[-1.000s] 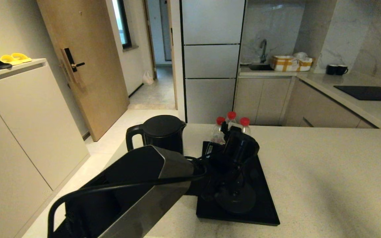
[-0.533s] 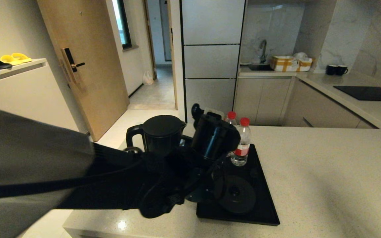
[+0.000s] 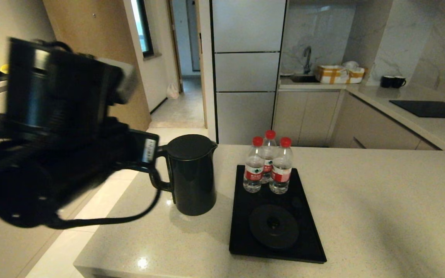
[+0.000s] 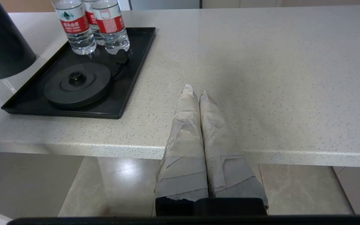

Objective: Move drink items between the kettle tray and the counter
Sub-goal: Return the kettle to its original position

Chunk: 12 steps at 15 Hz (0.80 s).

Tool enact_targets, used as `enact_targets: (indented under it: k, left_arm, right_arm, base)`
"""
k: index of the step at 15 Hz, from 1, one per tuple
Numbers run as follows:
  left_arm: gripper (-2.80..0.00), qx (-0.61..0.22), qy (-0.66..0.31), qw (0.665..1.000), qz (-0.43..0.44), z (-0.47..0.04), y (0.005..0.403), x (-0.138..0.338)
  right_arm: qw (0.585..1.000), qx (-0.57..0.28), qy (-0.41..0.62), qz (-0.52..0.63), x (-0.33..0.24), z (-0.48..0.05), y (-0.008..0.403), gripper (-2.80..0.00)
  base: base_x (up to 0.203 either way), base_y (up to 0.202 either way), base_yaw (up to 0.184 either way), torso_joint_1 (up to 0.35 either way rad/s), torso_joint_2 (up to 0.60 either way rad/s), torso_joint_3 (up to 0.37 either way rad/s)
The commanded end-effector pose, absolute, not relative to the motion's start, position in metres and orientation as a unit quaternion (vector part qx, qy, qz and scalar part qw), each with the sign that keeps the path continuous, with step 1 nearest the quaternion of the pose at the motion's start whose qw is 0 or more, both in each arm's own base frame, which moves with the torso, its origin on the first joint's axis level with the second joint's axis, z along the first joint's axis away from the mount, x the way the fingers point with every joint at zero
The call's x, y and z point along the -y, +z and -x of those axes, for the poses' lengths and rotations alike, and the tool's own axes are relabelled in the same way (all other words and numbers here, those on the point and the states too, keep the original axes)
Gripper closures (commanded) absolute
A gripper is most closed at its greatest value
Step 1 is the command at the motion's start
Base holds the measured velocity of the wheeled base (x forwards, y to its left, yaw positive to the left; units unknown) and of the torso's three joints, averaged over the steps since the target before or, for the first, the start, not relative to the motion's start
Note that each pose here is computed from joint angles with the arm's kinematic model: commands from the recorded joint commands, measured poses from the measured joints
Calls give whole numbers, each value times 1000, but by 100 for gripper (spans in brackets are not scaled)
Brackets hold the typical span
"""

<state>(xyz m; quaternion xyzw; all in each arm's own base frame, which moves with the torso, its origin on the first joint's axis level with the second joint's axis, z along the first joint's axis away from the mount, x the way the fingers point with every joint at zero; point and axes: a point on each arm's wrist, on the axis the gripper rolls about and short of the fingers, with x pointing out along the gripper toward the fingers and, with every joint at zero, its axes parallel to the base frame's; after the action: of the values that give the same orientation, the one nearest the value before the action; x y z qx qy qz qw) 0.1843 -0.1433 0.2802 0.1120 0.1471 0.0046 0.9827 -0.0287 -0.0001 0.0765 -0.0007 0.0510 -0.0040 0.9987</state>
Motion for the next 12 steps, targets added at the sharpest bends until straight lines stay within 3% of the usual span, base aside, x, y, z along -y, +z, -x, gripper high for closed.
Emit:
enact_targets:
  k: [1, 4, 7, 10, 12]
  left_arm:
    - [0, -140, 67, 983, -96, -140, 311, 77]
    - [0, -142, 153, 974, -83, -65, 333, 13]
    - [0, -126, 188, 972, -63, 9, 332, -18]
    - [0, -110, 144, 983, -41, 77, 317, -35]
    - [0, -146, 102, 984, -15, 119, 296, -28]
  right_arm:
    - [999, -51, -4, 1, 0, 29, 76, 0]
    - [999, -51, -4, 1, 0, 29, 76, 0]
    - [999, -51, -4, 0, 0, 29, 76, 0]
    - [999, -51, -4, 1, 0, 29, 76, 0]
    - [999, -51, -4, 1, 0, 29, 76, 0]
  base:
    - [0, 0, 0, 0, 0, 0]
    - [0, 0, 0, 0, 0, 0]
    - [0, 0, 0, 0, 0, 0]
    - [0, 0, 0, 0, 0, 0]
    - [0, 0, 0, 0, 0, 0]
